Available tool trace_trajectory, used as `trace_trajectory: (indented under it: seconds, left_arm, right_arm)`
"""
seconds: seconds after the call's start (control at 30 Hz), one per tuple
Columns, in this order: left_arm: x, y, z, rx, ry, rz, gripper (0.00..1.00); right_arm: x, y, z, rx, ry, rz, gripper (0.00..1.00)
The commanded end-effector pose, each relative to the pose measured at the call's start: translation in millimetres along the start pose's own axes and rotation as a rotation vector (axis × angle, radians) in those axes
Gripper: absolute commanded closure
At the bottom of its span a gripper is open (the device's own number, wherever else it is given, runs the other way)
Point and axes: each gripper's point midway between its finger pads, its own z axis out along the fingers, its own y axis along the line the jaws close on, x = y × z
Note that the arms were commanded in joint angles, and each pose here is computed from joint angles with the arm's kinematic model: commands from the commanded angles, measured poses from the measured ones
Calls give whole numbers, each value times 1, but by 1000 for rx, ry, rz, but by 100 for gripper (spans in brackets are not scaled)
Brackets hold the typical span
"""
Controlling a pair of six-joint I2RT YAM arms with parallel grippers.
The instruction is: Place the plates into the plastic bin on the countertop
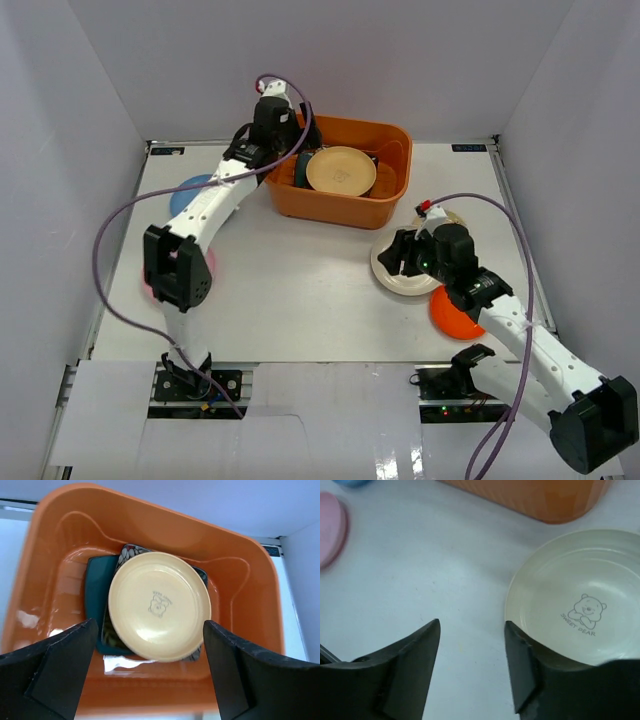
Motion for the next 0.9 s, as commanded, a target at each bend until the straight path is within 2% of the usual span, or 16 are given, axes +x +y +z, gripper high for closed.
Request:
trace_trajectory:
  seconds: [0.0, 0.03, 0.07, 0.1, 0.2, 0.23, 0.3, 0.37, 0.47, 0.63, 0.7, 0.87]
  left_arm:
    - [-48, 1, -91, 12, -128, 16, 3]
    - [-43, 7, -102, 5, -123, 8, 3]
    - [-54, 8, -135, 17, -165, -15, 3]
    - [-21, 27, -137, -23, -95, -17, 4]
    - [6, 52, -181, -74, -48, -44, 7]
    - [34, 70, -185, -121, 12, -44, 8]
    - [61, 93, -212, -200, 76, -67, 11]
    - [109, 122, -229, -308, 205, -85, 14]
    - [156, 147, -253, -406, 340, -100, 14]
    - [210, 182, -267, -568, 464, -125, 13]
    - [219, 186, -265, -578, 491, -137, 13]
    - [226, 219, -252, -725, 424, -115, 14]
  right_arm:
    - [27, -8, 5, 61, 90, -86, 37]
    - [34, -10, 7, 78, 108, -96, 33]
    - [40, -10, 9, 88, 123, -106, 29]
    - [50, -9, 13, 101, 153, -126, 27]
    - [67, -9, 23, 132, 197, -166, 27]
    - [70, -9, 25, 140, 210, -179, 27]
    - [80, -13, 33, 173, 240, -208, 28]
    - [86, -16, 40, 201, 260, -232, 29]
    - [88, -26, 46, 250, 257, -266, 29]
    - [100, -33, 59, 284, 312, -306, 33]
    - [105, -36, 60, 309, 324, -325, 39]
    - [118, -39, 61, 323, 351, -348, 50]
